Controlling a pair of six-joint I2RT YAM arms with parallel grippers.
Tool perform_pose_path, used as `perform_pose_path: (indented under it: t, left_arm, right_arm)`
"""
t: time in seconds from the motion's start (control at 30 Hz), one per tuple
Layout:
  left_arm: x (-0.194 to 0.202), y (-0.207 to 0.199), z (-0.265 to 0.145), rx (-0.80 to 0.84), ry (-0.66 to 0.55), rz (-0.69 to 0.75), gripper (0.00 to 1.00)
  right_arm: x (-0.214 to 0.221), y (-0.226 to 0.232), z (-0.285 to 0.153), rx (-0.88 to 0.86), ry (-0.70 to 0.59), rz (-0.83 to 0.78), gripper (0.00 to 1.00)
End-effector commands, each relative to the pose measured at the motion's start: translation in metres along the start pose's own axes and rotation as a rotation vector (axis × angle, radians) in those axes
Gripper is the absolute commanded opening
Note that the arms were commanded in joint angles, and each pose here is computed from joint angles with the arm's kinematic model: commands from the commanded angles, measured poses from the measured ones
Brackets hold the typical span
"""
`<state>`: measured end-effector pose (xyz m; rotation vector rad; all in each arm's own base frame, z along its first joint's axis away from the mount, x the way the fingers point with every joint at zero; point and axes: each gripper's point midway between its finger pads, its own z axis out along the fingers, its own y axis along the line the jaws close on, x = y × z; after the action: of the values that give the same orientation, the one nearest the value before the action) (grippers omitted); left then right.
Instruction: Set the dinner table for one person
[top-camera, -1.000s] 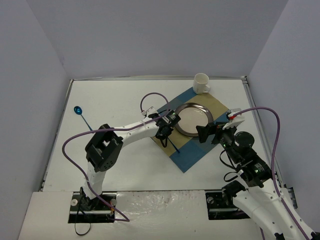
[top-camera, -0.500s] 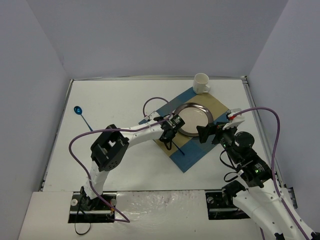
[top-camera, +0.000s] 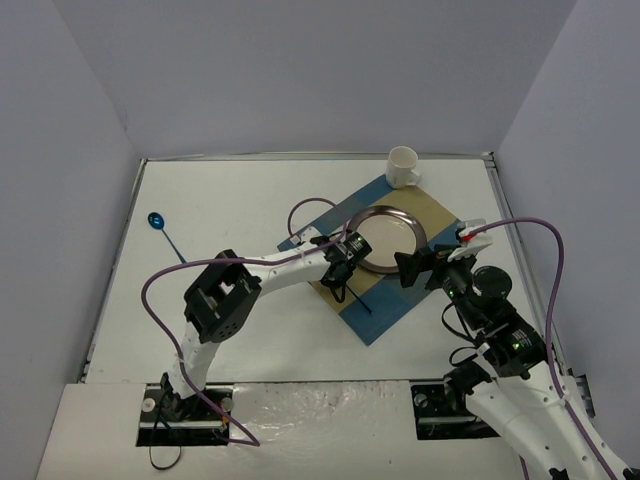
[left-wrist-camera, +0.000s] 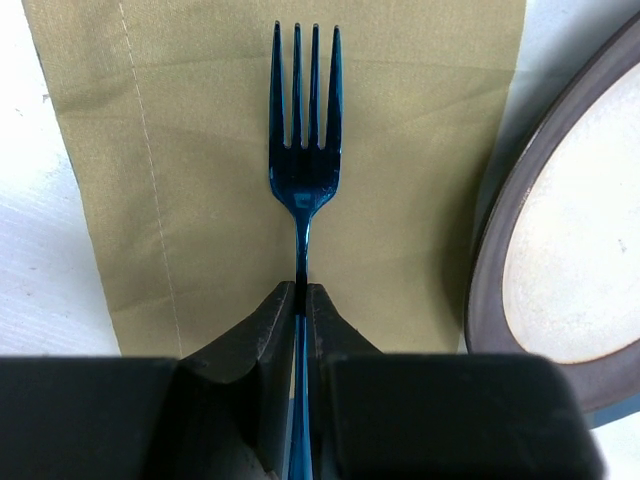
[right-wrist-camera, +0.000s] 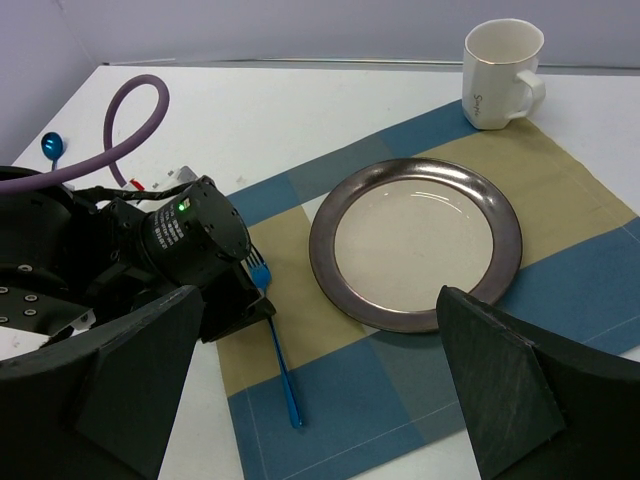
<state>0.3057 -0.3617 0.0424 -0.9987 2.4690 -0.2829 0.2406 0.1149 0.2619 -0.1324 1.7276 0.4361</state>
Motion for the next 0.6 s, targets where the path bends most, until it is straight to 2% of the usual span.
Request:
perform_pose_path:
  t: [0.0,0.37,0.5,0.57]
  left_arm:
    - [-0.003,-0.019,-0.013,0.054,0.001,-0.037,0.08]
    - [-0.004,-0.017,-0.018,0.057,0.005,-0.041,0.23]
    - [-0.018,-0.018,-0.033,0.082,-0.037,-0.023,0.29]
    - [-0.039,-0.019,-0.051,0.113,-0.095,0.006,0.36]
  right_arm:
    - [-0.019,0.004,0.001,-0.007,-0.066,0.008,1.00]
    - [-0.019,0.004,0.001,-0.007,-0.068,0.007,1.00]
    - [-0.019,0.004,0.001,-0.010,-0.066,0.007,1.00]
    - [-0.021,0.005,0.001,-0.012,-0.070,0.006,1.00]
